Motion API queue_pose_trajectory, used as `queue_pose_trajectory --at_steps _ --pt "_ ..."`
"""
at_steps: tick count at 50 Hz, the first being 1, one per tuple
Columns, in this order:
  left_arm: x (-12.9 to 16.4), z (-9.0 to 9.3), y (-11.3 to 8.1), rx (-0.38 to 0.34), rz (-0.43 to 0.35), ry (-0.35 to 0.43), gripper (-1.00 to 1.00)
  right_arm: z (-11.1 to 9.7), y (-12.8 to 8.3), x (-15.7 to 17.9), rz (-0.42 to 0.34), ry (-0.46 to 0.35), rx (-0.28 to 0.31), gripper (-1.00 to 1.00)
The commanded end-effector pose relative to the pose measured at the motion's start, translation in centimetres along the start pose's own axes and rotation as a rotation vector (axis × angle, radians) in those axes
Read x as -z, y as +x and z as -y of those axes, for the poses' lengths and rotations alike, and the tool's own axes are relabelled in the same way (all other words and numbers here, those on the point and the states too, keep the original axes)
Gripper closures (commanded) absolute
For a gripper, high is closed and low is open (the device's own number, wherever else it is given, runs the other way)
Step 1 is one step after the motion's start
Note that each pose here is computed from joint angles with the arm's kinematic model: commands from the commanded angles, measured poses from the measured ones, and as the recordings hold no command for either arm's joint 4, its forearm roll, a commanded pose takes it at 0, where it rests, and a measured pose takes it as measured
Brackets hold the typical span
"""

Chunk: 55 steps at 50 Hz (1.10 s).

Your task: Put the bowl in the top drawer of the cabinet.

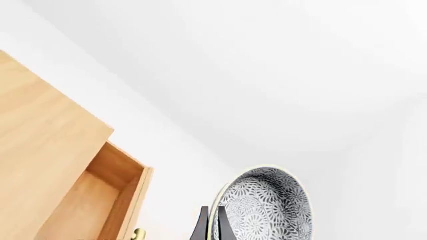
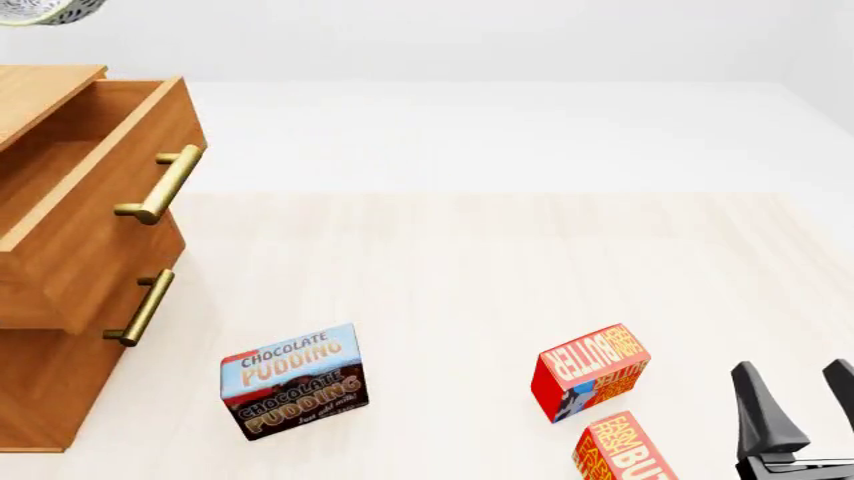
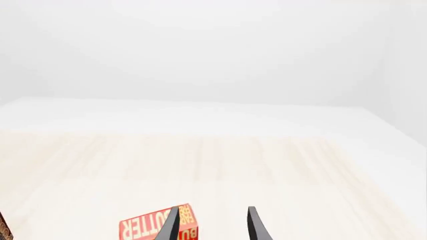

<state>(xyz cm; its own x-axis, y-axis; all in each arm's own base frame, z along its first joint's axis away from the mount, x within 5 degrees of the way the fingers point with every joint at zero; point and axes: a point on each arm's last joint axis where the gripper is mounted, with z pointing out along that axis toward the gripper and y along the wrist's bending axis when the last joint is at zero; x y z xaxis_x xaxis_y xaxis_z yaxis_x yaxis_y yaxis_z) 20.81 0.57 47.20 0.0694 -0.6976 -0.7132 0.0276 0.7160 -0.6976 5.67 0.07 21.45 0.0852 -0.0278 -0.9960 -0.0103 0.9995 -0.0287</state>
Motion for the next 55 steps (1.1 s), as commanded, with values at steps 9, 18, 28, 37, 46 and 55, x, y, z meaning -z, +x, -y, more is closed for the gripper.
queue_pose_trajectory --at_steps 9,18,28,37,46,55 --pt "1.0 -3.7 0.4 0.182 0.134 -0.018 1.00 0.0 0.0 0.0 0.004 -0.001 0.001 -1.00" --pt "1.6 -4.9 1.0 0.226 0.177 -0.004 1.00 0.0 0.0 0.0 0.004 0.001 0.003 -1.00" --pt "1.9 -5.7 1.0 0.232 0.208 -0.016 1.00 0.0 0.0 0.0 0.005 0.001 0.005 -1.00" --pt "2.5 -6.0 0.7 0.236 0.237 -0.014 1.00 0.0 0.0 0.0 0.003 0.000 0.005 -1.00" --pt "2.4 -6.3 0.5 0.228 0.252 -0.028 1.00 0.0 -0.1 0.0 0.008 -0.003 0.006 -1.00" --pt "2.5 -6.0 0.6 0.221 0.244 -0.021 1.00 0.0 -0.2 0.1 0.018 0.000 0.009 -1.00"
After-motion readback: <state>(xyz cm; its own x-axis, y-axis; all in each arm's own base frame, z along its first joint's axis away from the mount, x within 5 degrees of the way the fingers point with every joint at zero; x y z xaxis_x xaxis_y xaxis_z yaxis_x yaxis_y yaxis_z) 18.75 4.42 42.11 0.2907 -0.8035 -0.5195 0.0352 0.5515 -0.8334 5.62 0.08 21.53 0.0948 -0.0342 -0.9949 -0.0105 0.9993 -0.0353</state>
